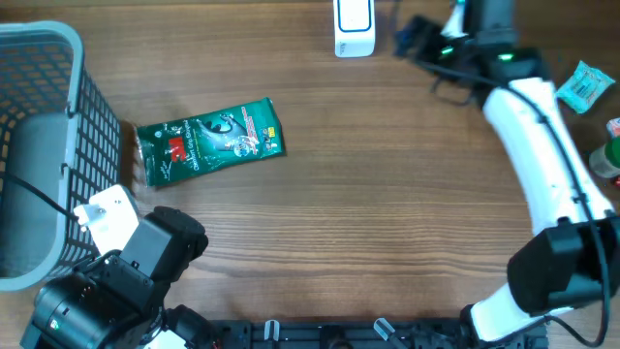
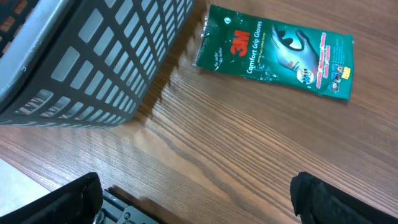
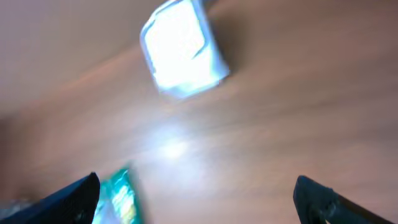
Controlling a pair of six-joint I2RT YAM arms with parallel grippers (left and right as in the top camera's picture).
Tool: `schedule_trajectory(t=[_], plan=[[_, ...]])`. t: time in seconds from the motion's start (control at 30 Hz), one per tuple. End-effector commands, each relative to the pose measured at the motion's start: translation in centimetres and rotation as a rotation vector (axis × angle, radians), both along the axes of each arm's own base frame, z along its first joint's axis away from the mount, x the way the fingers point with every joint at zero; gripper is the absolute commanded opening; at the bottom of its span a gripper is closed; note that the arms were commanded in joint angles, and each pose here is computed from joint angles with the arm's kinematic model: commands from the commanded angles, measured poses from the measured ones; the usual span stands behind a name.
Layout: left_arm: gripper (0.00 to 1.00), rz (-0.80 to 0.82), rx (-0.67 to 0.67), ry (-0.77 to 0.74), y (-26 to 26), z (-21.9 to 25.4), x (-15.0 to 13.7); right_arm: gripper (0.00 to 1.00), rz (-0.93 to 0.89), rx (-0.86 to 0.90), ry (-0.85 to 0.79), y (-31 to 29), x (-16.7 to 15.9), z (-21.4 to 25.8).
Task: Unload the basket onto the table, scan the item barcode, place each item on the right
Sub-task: 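Reach the right gripper to the green 3M gloves pack and grasp it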
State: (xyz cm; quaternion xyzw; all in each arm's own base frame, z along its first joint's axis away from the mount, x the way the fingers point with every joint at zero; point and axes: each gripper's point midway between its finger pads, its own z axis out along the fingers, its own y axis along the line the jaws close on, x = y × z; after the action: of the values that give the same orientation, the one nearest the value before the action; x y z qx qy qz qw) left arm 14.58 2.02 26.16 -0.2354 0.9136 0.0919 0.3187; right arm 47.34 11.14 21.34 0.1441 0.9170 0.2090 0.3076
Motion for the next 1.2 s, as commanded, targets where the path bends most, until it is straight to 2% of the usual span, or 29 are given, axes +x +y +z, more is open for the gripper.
schedule_trajectory(t=[0.0,0.1,0.17,0.3,0.37,0.43,0.67,0.83,0.97,1.0,1.13,1.17], plan=[[1.00,0.025,0.001,-0.017,0.3,0.2,0.1,1.00,0.125,0.245,0.212,9.2,-4.0,-2.4],[1.00,0.025,0.002,-0.016,0.3,0.2,0.0,0.99,0.098,0.251,0.326,13.9,-6.5,-5.4],[1.00,0.025,0.002,-0.016,0.3,0.2,0.0,0.90,0.049,0.238,0.397,16.2,-7.7,-7.9],[1.00,0.025,0.001,-0.017,0.3,0.2,0.1,0.86,0.057,0.226,0.511,21.5,-10.4,-13.0],[1.00,0.025,0.001,-0.017,0.3,0.2,0.1,0.77,0.019,0.209,0.597,23.1,-12.1,-16.2],[1.00,0.025,0.002,-0.016,0.3,0.2,0.0,0.73,0.022,0.201,0.618,24.1,-12.7,-17.9],[1.00,0.025,0.002,-0.016,0.3,0.2,0.0,0.72,0.067,0.228,0.546,27.0,-11.4,-21.3],[1.00,0.025,0.001,-0.017,0.3,0.2,0.1,0.70,-0.021,0.154,0.415,25.6,-8.7,-22.1],[1.00,0.025,0.001,-0.017,0.3,0.2,0.1,0.51,-0.074,0.106,0.357,24.5,-7.6,-22.3],[1.00,0.025,0.002,-0.016,0.3,0.2,0.0,0.44,-0.088,0.091,0.341,24.2,-7.2,-22.6],[1.00,0.025,0.001,-0.017,0.3,0.2,0.1,0.05,-0.109,0.034,0.326,23.3,-6.9,-24.4],[1.00,0.025,0.001,-0.017,0.3,0.2,0.1,0.04,-0.077,0.013,0.317,23.3,-6.9,-24.4]])
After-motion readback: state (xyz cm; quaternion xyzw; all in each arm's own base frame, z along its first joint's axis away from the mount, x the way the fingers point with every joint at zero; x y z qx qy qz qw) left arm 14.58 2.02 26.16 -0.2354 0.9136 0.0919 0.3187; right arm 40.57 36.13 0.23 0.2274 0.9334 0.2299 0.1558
